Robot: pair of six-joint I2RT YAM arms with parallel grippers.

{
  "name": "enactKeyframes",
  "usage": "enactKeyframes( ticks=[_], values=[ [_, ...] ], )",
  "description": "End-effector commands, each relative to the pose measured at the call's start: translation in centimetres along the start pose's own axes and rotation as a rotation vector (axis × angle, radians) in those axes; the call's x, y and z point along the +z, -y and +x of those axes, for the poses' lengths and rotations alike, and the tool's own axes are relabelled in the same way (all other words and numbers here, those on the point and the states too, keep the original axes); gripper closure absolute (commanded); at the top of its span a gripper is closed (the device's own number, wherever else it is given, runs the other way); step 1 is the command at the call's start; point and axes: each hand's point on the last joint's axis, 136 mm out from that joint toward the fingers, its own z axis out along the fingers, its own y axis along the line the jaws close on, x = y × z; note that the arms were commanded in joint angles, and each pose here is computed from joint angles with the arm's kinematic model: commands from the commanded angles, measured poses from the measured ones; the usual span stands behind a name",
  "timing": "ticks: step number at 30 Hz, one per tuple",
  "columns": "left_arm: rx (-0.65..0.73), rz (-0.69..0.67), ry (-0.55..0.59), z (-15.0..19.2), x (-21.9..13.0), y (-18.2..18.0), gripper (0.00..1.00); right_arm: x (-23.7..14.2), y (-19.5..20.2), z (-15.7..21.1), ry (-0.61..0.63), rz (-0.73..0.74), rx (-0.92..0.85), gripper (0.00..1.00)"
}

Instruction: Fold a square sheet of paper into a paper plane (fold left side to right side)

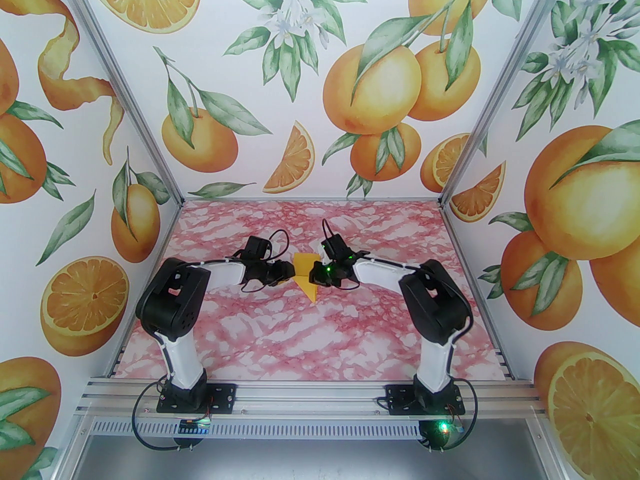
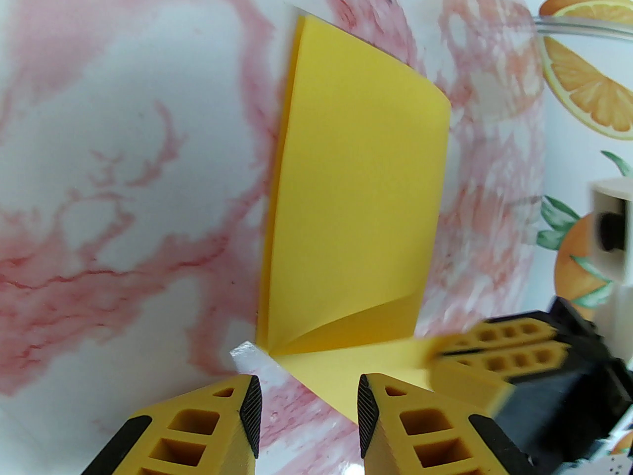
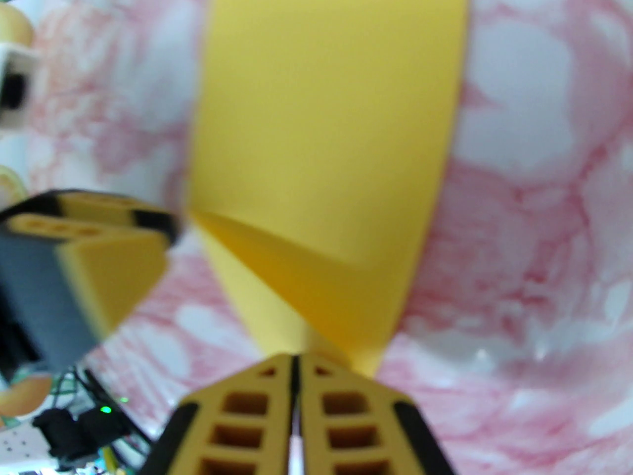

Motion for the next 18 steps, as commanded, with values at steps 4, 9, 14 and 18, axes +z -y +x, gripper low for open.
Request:
enactKeyframes(
  ticks=[4,9,14,18],
  values=[
    [0.013,0.04,0.012,-0.2,0.4,1.1,0.6,0.3,1.3,-0.6,0.012,0.066,-0.024,0.91],
    [0.022,0.047,0.002,-0.1,1.0,1.5,0.6,0.4,1.6,-0.3,0.003,0.067,-0.022,0.91],
    [0.032,0.062,-0.008,0.0,1.4,2.0,0.6,0.5,1.5,-0.2,0.002,0.063,-0.021,0.92],
    [0.048,0.079,-0.013,0.2,1.7,2.5,0.63,0.5,1.4,-0.2,0.0,0.055,-0.02,0.92]
  ],
)
